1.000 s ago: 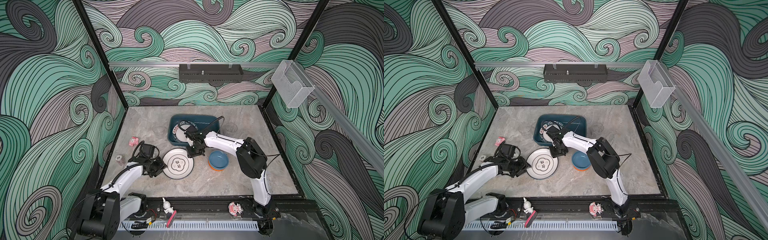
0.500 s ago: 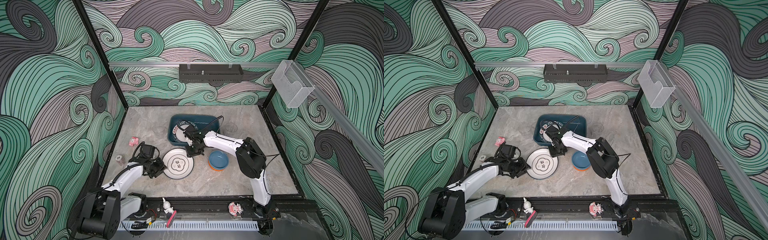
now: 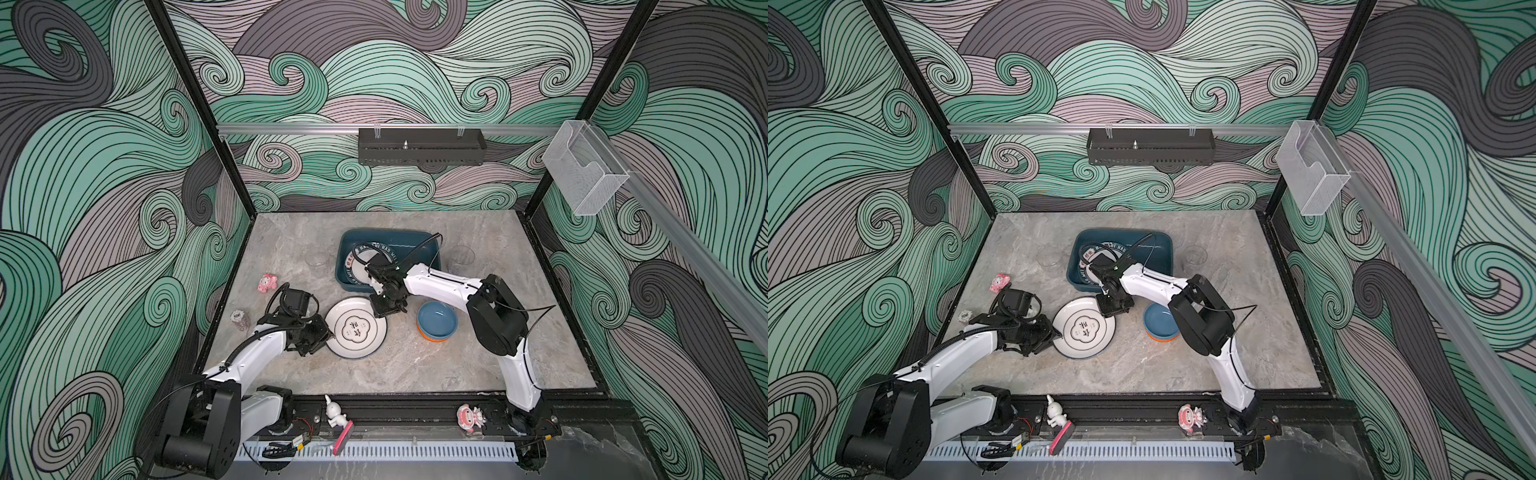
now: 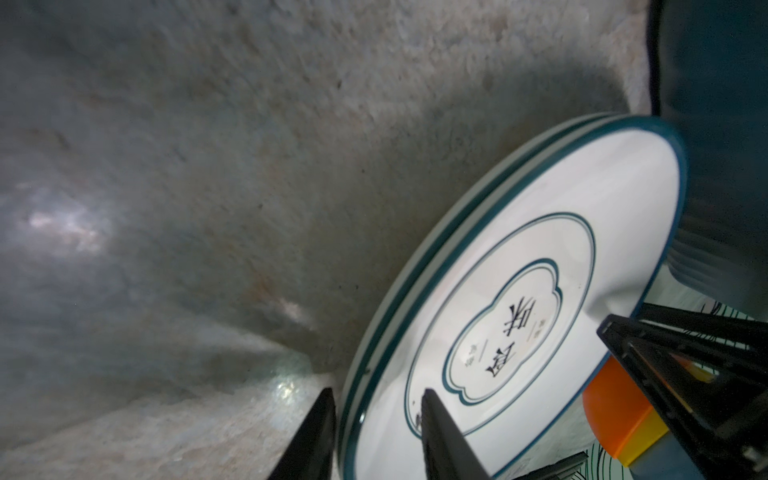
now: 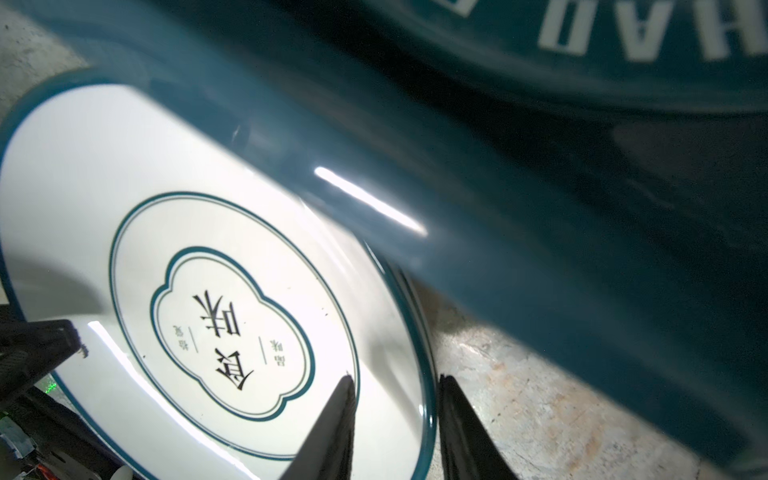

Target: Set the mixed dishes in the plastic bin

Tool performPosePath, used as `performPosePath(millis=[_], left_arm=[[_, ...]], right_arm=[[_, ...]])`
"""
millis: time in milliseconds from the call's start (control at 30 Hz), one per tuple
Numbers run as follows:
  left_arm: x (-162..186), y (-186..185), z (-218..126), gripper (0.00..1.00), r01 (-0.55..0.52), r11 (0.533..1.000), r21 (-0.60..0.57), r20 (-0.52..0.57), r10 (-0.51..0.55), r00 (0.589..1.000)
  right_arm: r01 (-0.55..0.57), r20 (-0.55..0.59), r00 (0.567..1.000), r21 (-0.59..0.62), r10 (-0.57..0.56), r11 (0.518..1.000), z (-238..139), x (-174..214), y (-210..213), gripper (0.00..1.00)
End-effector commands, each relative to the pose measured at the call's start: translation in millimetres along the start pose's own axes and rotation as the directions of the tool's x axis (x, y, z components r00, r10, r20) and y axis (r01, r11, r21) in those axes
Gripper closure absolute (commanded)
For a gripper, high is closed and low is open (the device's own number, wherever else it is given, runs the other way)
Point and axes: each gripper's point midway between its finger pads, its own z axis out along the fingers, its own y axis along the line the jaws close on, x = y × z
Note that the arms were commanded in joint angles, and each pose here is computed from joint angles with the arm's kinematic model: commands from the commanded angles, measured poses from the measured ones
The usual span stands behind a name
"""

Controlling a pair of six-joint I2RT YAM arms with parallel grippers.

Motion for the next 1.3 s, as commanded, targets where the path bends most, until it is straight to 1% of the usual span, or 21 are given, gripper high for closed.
performPosePath(millis=[0,200,333,933,1267], left_arm=[[3.5,2.3,3.0,0.63,-0.011,1.000,-0.003,-0.015,0.011,1.000],[3.2,2.4,4.2,0.64,-0.009,1.000,-0.003,-0.016,0.009,1.000],[3.7,2.8,4.7,0.65,-0.007,1.000,-0.003,-0.019,0.007,1.000],[3.5,1.9,5.1,0.68,-0.006,1.000,0.003,-0.019,0.006,1.000],[5.6,5.0,5.4,0.68,-0.002,1.000,-0.002,-0.020,0.002,1.000]], right_arm=[[0.043,0.015,0.999,0.044,-0.043,0.998,-8.1,-3.0,2.4,0.65],[0.068,0.022,0.997,0.074,-0.069,0.995,-11.9,-3.4,2.1,0.66],[0.078,0.010,0.997,0.071,-0.078,0.994,-9.2,-1.5,4.2,0.67],[0.128,-0.004,0.992,0.109,-0.129,0.986,-6.1,1.7,8.1,0.76],[0.131,-0.026,0.991,0.081,-0.129,0.988,0.5,4.1,13.7,0.77]])
